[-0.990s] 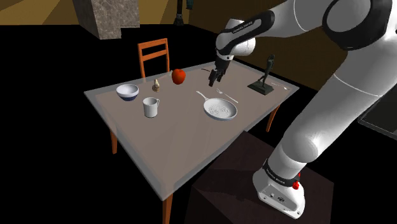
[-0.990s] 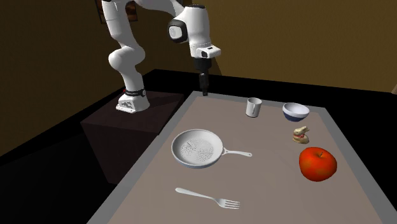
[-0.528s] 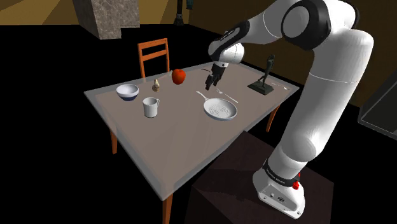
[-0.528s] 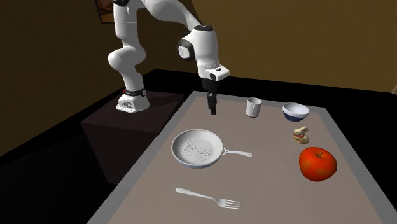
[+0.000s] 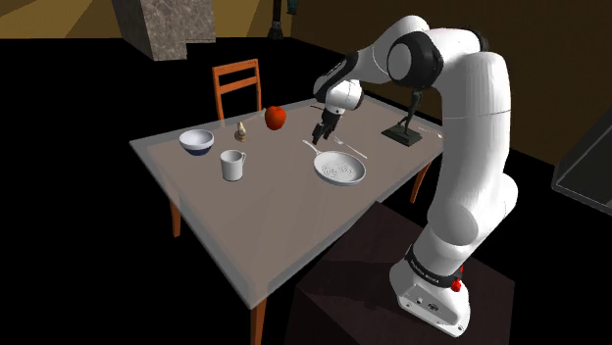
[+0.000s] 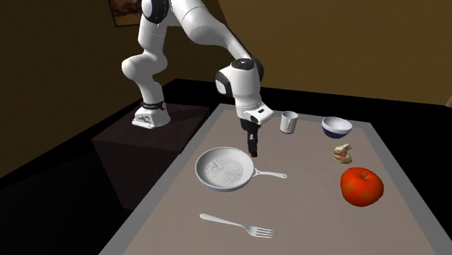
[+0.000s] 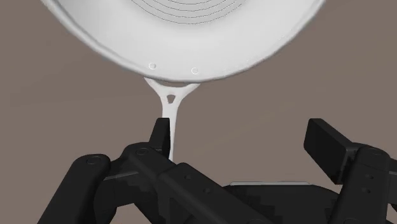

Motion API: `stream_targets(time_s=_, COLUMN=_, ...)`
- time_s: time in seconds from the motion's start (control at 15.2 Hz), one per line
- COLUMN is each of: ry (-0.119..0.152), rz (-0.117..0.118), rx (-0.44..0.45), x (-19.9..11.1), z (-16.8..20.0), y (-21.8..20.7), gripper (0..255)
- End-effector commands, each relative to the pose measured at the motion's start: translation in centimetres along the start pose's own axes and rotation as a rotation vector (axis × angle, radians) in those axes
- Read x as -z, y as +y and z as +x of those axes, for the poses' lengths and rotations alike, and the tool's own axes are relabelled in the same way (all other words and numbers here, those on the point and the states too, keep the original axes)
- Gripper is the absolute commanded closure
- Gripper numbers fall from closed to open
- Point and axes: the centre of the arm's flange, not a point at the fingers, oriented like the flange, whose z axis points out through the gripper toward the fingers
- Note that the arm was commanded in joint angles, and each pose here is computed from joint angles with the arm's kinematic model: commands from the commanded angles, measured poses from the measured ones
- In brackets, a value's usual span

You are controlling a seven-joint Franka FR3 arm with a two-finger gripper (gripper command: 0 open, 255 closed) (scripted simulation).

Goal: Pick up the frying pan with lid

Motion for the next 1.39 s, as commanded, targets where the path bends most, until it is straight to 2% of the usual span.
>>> stream_targets(time_s=0.0, ry=0.008, rz=0.011, rx=-0.007, x=-2.0, z=0.8, y=1.5, gripper=0)
stream_targets(time_s=0.33, ry=0.021, rz=0.033, rx=-0.023, x=-6.5, z=2.7, y=5.2, gripper=0)
stream_targets(time_s=0.92, ry=0.021, rz=0.033, rx=-0.023, x=-10.4, z=2.0, y=5.5, gripper=0)
stream_targets(time_s=0.99, ry=0.021, rz=0.033, rx=-0.023, x=-10.4, z=2.0, y=5.5, gripper=255)
stream_targets(time_s=1.32, ry=0.021, rz=0.033, rx=-0.023, x=-10.5, z=2.0, y=5.5, gripper=255)
